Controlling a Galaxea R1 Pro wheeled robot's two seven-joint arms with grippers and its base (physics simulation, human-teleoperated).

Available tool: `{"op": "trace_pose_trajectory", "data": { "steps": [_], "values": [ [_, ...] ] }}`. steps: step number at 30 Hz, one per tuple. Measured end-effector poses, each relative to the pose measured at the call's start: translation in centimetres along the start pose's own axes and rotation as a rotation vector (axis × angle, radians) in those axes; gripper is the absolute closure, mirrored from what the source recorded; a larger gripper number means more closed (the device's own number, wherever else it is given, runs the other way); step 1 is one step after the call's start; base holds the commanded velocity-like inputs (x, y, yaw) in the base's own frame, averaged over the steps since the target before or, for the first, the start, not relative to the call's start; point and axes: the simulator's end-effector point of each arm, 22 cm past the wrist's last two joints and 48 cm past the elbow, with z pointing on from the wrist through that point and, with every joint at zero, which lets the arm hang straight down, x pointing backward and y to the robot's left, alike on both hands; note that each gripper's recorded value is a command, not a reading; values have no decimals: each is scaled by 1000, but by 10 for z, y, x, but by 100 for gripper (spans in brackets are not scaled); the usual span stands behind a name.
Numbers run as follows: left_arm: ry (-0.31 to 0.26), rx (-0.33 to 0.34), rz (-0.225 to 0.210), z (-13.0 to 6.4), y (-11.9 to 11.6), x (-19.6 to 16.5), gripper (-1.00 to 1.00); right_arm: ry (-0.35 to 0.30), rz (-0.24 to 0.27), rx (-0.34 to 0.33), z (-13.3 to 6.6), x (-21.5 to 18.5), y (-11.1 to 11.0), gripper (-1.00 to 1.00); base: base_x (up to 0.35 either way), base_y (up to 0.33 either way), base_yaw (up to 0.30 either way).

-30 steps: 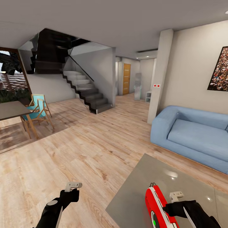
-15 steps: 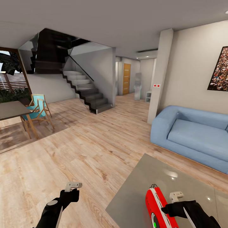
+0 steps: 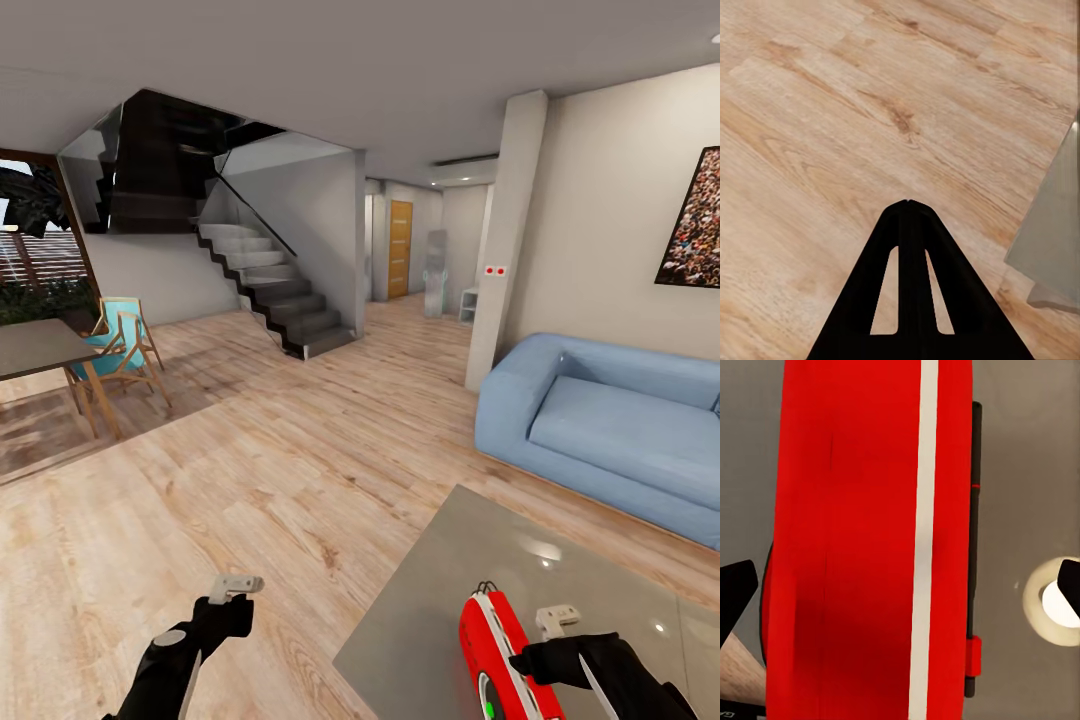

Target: Turn on the radio receiver that's on the table in the living room.

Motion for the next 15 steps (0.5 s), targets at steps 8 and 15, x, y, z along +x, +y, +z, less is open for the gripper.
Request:
{"op": "trace_pose_trajectory", "data": {
  "steps": [8,15],
  "values": [
    [-1,7,10,0,-4,-1,100,0,0,0,0,0,0,-100,0,0,0],
    [-1,7,9,0,-4,-1,100,0,0,0,0,0,0,-100,0,0,0]
  ]
}}
